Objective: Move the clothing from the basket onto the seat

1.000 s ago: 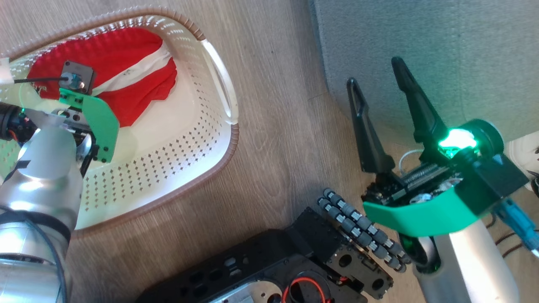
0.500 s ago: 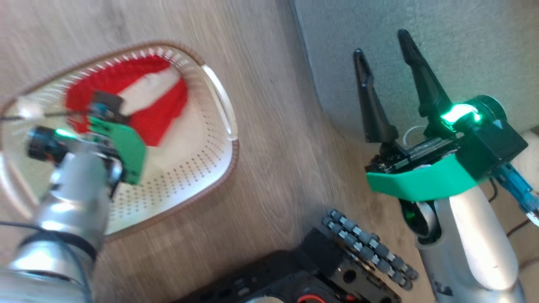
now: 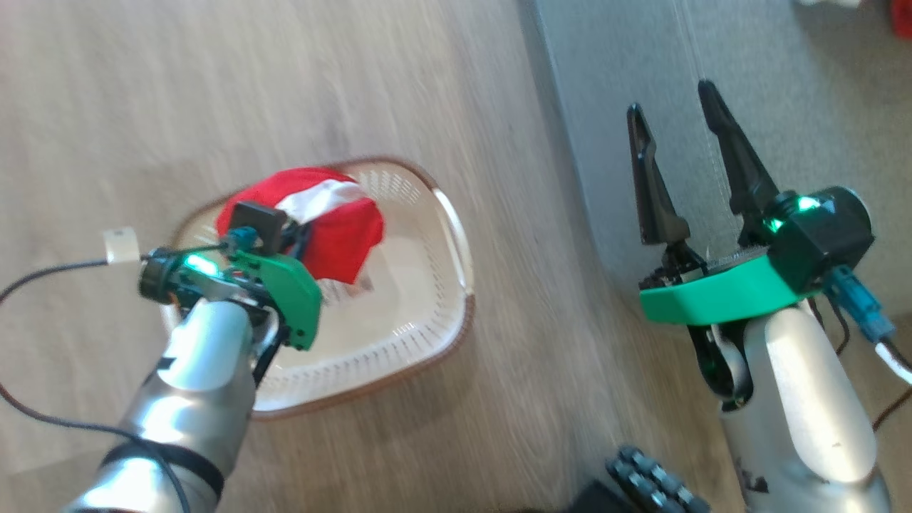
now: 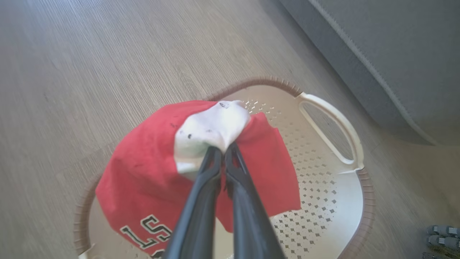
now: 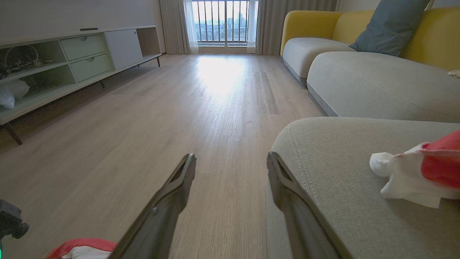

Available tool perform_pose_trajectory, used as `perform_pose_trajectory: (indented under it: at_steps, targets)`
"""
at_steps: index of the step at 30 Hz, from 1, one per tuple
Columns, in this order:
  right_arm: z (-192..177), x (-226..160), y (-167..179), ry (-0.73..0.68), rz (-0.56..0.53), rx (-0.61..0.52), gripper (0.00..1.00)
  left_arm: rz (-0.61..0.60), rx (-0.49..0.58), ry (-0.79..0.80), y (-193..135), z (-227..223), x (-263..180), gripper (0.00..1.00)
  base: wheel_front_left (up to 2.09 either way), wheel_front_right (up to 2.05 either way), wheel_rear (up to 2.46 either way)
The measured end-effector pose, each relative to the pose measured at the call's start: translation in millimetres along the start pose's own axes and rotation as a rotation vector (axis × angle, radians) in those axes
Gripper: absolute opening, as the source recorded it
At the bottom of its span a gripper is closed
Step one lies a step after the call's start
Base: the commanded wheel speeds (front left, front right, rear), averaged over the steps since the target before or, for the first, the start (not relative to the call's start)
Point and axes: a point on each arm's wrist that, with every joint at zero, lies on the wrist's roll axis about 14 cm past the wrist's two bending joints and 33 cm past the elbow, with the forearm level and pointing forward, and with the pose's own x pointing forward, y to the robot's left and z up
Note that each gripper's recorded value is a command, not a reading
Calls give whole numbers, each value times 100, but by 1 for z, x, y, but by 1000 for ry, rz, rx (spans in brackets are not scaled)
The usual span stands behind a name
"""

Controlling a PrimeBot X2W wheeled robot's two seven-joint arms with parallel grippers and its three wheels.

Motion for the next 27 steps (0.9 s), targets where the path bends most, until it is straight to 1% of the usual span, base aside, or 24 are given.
perform_pose_trajectory:
  at_steps: [5,8,9,10,15,16,17,21,23,27]
  targets:
    - [16,-12,10,-27,16,11,100,37,10,-168,1,54,-35,0,0,0,0]
    - [30,-17,18,-59,32,21,100,80,0,-273,8,86,-59,0,0,0,0]
    - [30,-17,18,-59,32,21,100,80,0,-273,8,86,-59,0,0,0,0]
    - [35,-19,20,-72,36,24,100,92,2,-311,10,97,-68,0,0,0,0]
    - [52,-29,31,-108,60,37,100,161,10,-573,19,171,-123,0,0,0,0]
    - [55,-35,36,-113,71,42,100,187,22,-683,21,200,-149,0,0,0,0]
    - [57,-38,38,-118,76,44,100,200,29,-734,22,212,-164,0,0,0,0]
    - [67,-47,48,-140,102,48,100,234,65,-883,18,241,-211,0,0,0,0]
    - [72,-50,52,-153,112,49,100,239,91,-936,13,251,-230,0,0,0,0]
    - [75,-61,59,-158,130,55,100,241,105,-1039,2,267,-264,0,0,0,0]
